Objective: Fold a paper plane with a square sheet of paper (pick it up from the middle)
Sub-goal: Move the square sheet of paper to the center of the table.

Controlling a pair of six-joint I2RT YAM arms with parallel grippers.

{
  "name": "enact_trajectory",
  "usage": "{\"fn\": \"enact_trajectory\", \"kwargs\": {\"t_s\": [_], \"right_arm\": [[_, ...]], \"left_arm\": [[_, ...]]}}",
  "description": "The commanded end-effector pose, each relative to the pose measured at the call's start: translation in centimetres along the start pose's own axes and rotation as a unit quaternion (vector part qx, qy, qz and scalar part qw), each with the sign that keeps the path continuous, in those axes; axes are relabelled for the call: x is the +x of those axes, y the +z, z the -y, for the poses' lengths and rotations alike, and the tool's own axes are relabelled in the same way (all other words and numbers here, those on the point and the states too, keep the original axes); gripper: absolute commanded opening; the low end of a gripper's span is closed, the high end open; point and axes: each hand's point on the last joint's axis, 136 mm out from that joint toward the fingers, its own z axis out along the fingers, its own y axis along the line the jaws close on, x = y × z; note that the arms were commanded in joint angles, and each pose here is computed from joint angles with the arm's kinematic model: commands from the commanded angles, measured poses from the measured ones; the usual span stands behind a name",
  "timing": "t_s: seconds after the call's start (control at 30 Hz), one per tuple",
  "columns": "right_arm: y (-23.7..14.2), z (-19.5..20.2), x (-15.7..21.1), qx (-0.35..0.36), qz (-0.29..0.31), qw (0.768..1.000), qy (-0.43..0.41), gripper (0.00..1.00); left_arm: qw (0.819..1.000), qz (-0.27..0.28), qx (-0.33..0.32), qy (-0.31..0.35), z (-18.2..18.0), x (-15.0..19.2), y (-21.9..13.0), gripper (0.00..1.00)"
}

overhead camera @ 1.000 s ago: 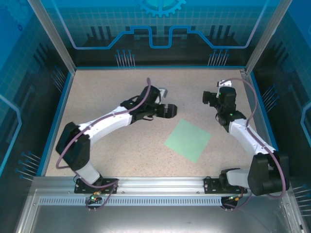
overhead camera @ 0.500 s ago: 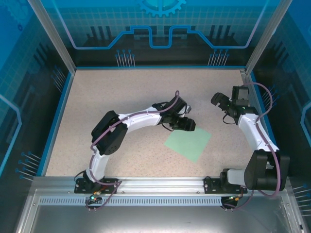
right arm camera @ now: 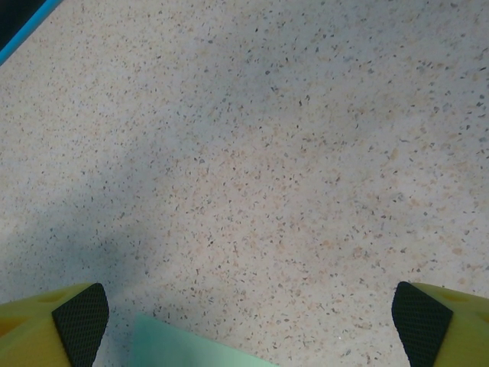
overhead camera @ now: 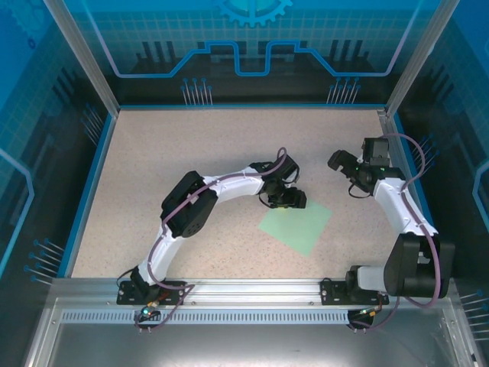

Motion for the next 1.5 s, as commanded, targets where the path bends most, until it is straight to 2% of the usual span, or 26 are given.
{"fn": "enact_trajectory", "kwargs": {"t_s": [0.0, 0.27, 0.53, 0.63, 0.73, 0.87, 0.97, 1.07, 1.17, 1.37, 1.47], "right_arm": [[-0.2, -0.2, -0.1, -0.007, -0.014, 1.000, 0.011, 0.99], [0.2, -0.7, 0.0, -0.012, -0.026, 1.000, 0.012, 0.99], [1.4, -2.2, 1.3, 0.010, -0.060, 0.998, -0.021, 0.99], [2.1, -3.2, 1.8, 0.027, -0.068, 0.996, -0.043, 0.99], [2.2, -5.2, 2.9, 0.029, -0.088, 0.993, -0.072, 0.99], [2.6, -8.8, 5.9, 0.043, -0.136, 0.979, -0.143, 0.99], [3.2, -12.1, 8.9, 0.049, -0.166, 0.964, -0.203, 0.99], [4.1, -15.6, 12.6, 0.041, -0.192, 0.947, -0.253, 0.99], [5.3, -17.8, 16.2, 0.064, -0.214, 0.929, -0.294, 0.99], [7.6, -20.7, 21.0, 0.083, -0.250, 0.907, -0.329, 1.00], [8.4, -21.6, 22.4, 0.082, -0.263, 0.901, -0.335, 0.98]], "left_arm": [[0.998, 0.002, -0.038, -0.045, -2.7, -0.9, -0.4, 0.64], [0.989, 0.027, -0.083, -0.120, -9.5, -3.0, -3.3, 0.65], [0.958, 0.081, -0.120, -0.248, -17.3, -3.7, -8.1, 0.65], [0.947, 0.095, -0.116, -0.283, -18.4, -3.2, -9.4, 0.66], [0.946, 0.108, -0.088, -0.293, -17.8, -3.2, -10.6, 0.71], [0.950, 0.142, -0.022, -0.276, -14.9, -4.8, -14.4, 0.82], [0.944, 0.187, -0.005, -0.272, -15.0, -6.0, -18.5, 0.90], [0.931, 0.227, -0.006, -0.287, -17.2, -6.0, -22.2, 0.98], [0.912, 0.252, -0.022, -0.324, -21.1, -4.9, -24.5, 0.98], [0.887, 0.267, -0.053, -0.373, -26.0, -1.6, -26.3, 0.98], [0.885, 0.264, -0.059, -0.379, -26.8, -0.8, -26.2, 0.99]]}}
